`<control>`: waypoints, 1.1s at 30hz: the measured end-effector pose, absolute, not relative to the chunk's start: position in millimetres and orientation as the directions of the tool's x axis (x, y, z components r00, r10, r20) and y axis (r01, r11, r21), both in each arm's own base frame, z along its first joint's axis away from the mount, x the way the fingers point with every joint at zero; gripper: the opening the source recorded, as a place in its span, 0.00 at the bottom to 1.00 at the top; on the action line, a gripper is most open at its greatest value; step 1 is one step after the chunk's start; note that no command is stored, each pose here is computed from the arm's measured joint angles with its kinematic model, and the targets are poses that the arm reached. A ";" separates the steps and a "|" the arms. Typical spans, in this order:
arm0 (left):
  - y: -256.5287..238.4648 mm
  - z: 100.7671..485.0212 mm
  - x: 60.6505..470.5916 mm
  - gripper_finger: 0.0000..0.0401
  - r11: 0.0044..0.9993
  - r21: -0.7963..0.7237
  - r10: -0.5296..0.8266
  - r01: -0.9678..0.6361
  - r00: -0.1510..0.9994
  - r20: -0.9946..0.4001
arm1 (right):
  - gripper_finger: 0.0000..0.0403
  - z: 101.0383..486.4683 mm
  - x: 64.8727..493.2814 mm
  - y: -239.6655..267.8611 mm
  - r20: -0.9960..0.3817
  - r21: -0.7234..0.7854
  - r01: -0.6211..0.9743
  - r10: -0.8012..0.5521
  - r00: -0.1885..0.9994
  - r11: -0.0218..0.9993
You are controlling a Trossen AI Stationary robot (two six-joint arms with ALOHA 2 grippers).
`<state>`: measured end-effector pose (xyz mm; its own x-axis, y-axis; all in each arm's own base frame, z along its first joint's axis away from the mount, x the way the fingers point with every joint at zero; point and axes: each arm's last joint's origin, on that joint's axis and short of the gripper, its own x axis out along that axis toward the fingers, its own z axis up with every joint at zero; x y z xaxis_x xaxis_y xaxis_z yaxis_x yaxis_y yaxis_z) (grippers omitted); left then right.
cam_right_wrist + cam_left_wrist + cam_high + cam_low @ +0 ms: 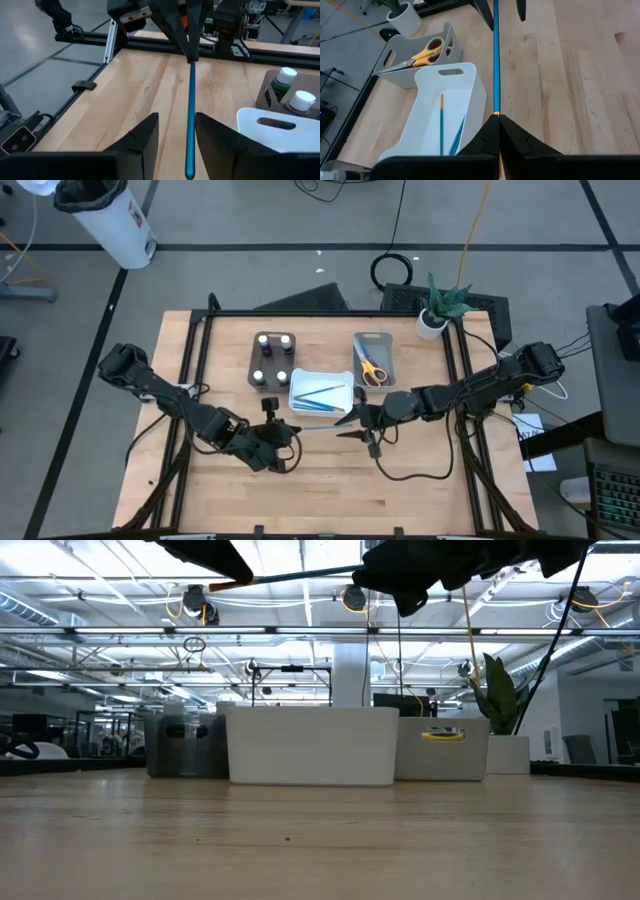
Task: Pick & Place Paint Supplies
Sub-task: Put the blue paint brush into the white bin
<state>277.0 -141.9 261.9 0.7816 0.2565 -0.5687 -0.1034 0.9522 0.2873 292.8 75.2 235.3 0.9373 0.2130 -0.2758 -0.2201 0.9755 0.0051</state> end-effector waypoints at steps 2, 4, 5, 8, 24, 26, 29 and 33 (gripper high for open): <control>-141.9 261.9 277.0 0.00 0.952 0.287 0.257 -0.104 0.781 -0.569 | 0.29 236.5 293.1 75.3 -0.263 0.006 -0.220 0.214 0.941 0.975; -141.9 261.9 277.0 0.00 0.952 0.286 0.257 -0.104 0.781 -0.569 | 0.28 237.6 293.4 75.4 -0.251 0.006 -0.220 0.215 0.944 0.975; -141.9 261.9 277.0 0.00 0.952 0.286 0.257 -0.104 0.781 -0.569 | 0.28 238.0 293.5 75.4 -0.248 0.006 -0.220 0.215 0.945 0.975; -141.9 261.9 276.9 0.00 0.952 0.286 0.256 -0.104 0.781 -0.569 | 0.28 238.2 293.5 75.4 -0.246 0.006 -0.221 0.215 0.945 0.975; -142.1 261.8 276.9 0.00 0.955 0.281 0.250 -0.099 0.781 -0.573 | 0.06 237.5 293.4 74.9 -0.253 -0.029 -0.219 0.205 0.946 0.975; -142.6 261.7 276.8 0.00 0.956 0.277 0.243 -0.093 0.781 -0.576 | 0.02 237.5 293.6 74.3 -0.253 -0.051 -0.217 0.197 0.947 0.975; -142.8 261.9 277.2 0.01 0.960 0.266 0.231 -0.087 0.783 -0.577 | 0.02 237.4 293.6 74.2 -0.254 -0.056 -0.207 0.187 0.949 0.977; -146.2 267.1 281.5 0.09 0.978 0.190 0.181 -0.090 0.821 -0.542 | 0.01 236.1 293.5 72.9 -0.267 -0.056 -0.211 0.189 0.945 0.976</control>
<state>281.5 -146.2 267.1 0.8209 0.1811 -0.5416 -0.0902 0.9776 0.1902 293.5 72.9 236.1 0.9449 0.1889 -0.2673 -0.2108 0.9759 -0.0556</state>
